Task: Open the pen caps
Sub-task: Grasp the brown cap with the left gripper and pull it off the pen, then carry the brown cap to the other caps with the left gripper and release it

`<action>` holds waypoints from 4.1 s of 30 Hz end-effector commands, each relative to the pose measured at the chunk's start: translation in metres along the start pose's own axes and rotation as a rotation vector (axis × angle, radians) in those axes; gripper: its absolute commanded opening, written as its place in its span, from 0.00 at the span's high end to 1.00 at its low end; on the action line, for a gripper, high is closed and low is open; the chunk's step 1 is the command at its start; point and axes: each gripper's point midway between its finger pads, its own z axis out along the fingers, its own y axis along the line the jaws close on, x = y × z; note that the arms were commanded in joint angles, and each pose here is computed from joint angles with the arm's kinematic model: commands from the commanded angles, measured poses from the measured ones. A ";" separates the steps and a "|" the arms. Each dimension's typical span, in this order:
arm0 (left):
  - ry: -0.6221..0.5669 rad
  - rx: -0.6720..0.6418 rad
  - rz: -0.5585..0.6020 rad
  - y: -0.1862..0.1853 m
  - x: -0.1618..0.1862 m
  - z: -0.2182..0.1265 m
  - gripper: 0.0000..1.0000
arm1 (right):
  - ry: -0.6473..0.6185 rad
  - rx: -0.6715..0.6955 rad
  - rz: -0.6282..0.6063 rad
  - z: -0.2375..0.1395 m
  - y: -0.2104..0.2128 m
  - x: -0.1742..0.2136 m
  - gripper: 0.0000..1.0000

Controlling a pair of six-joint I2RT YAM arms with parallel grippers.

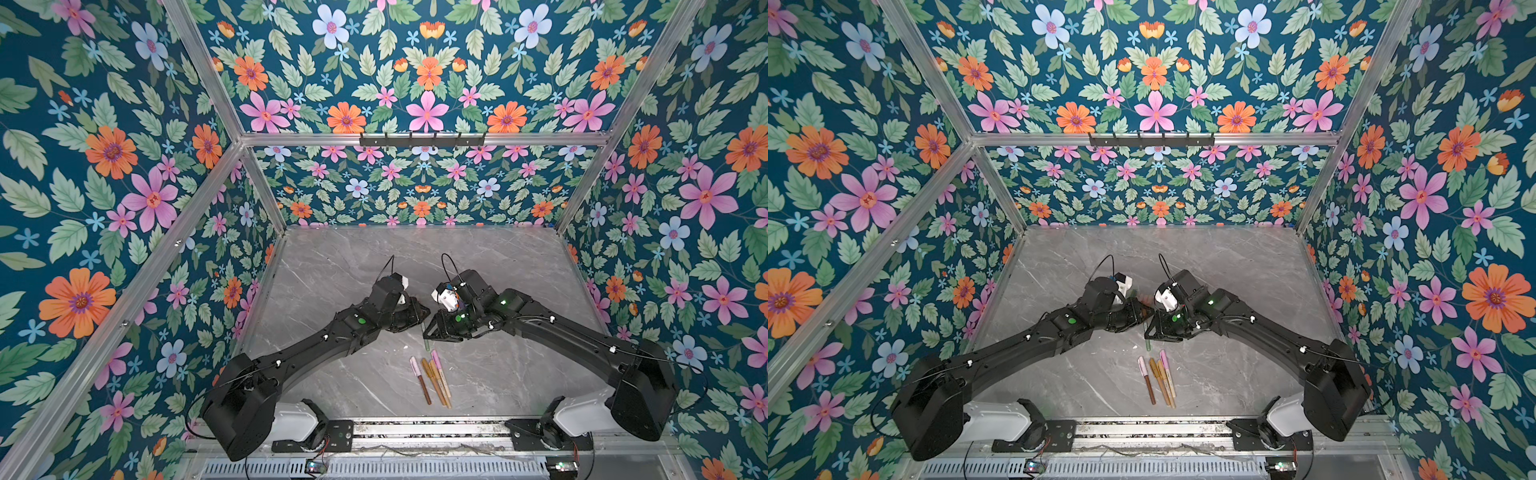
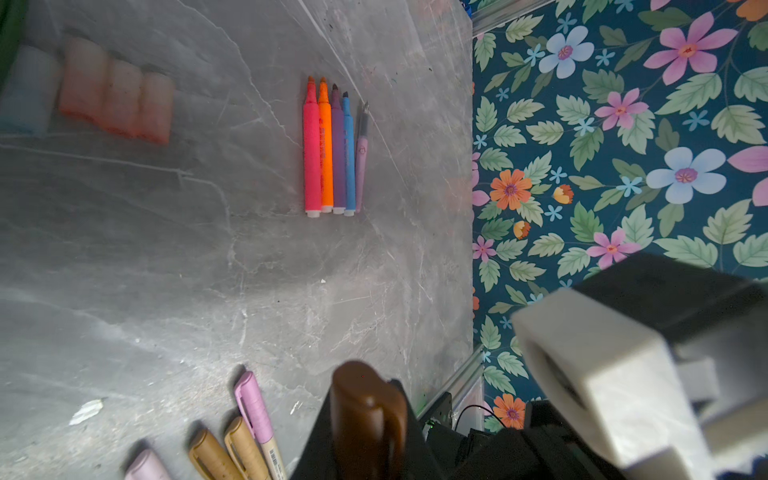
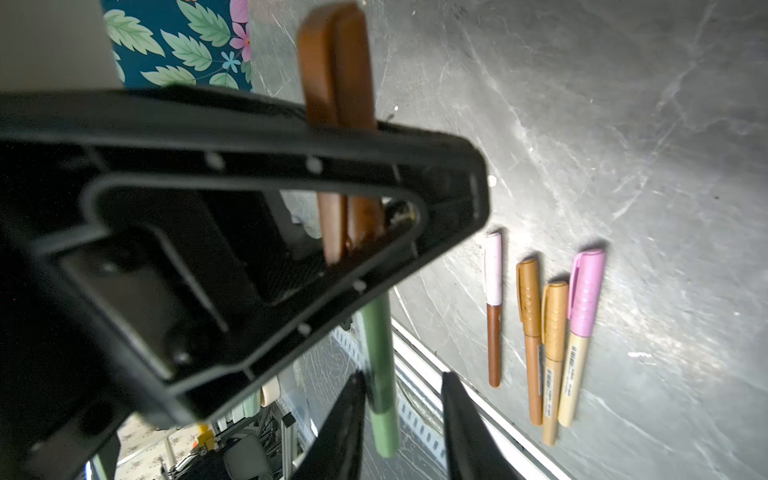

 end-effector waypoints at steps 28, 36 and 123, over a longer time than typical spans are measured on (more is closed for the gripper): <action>-0.016 0.058 -0.011 -0.011 -0.019 0.000 0.68 | 0.026 -0.034 0.016 0.003 -0.001 0.009 1.00; 0.019 0.069 -0.017 -0.009 -0.012 0.005 0.67 | 0.025 -0.024 -0.002 0.001 0.001 0.007 1.00; 0.253 -0.332 0.207 0.172 -0.138 0.078 0.82 | -0.041 0.124 0.098 -0.014 -0.087 0.045 1.00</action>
